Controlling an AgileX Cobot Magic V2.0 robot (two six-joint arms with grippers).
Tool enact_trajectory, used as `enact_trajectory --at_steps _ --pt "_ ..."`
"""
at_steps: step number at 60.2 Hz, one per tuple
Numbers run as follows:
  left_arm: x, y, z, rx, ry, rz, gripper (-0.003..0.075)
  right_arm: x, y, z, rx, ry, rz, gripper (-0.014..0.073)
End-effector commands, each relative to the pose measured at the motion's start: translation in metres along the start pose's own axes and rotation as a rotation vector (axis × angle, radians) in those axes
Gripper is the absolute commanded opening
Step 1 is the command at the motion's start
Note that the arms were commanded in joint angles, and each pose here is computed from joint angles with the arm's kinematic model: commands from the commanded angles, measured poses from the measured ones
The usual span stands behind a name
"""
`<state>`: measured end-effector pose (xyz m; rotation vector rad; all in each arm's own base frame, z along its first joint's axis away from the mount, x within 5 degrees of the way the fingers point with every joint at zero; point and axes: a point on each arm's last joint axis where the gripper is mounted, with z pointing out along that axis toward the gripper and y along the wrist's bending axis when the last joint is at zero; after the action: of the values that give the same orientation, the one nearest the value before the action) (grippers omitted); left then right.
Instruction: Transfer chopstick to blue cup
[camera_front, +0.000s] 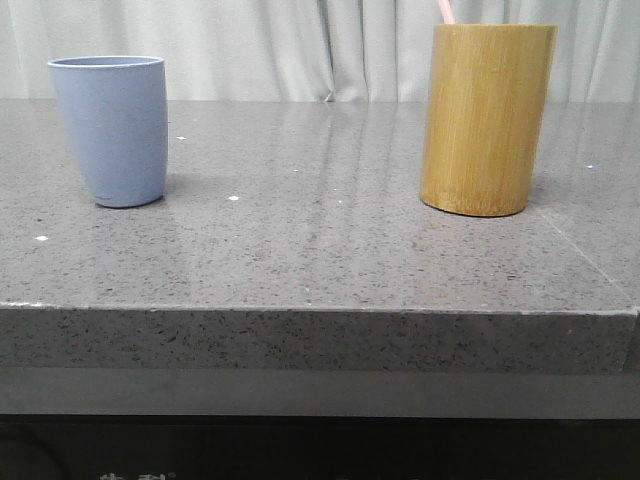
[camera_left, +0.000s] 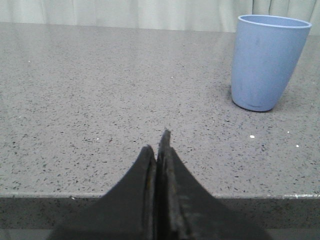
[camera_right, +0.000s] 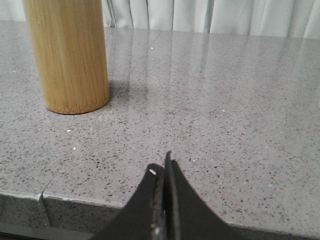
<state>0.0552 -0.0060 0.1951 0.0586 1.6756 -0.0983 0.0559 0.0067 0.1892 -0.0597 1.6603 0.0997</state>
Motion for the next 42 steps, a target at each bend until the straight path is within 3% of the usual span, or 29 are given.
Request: enact_trajectory --at_steps 1,15,29,36,42 --pt "-0.006 0.000 -0.002 -0.004 -0.099 -0.015 -0.0019 -0.011 -0.001 -0.002 0.018 -0.110 -0.010 -0.0102" --pt "-0.013 0.001 -0.003 -0.007 -0.178 -0.015 -0.0019 -0.015 -0.002 -0.003 0.024 -0.152 -0.010 -0.0102" --pt "-0.053 0.001 -0.016 -0.008 -0.457 -0.035 -0.0019 -0.054 -0.002 -0.014 0.025 -0.331 0.050 -0.0102" --pt "-0.076 0.000 -0.023 0.000 -0.473 -0.047 -0.0019 -0.080 0.000 -0.025 0.016 -0.386 0.047 -0.0102" --pt "-0.096 -0.002 -0.025 0.005 -0.411 -0.046 -0.0019 -0.100 0.002 -0.029 0.000 -0.353 0.044 -0.0102"
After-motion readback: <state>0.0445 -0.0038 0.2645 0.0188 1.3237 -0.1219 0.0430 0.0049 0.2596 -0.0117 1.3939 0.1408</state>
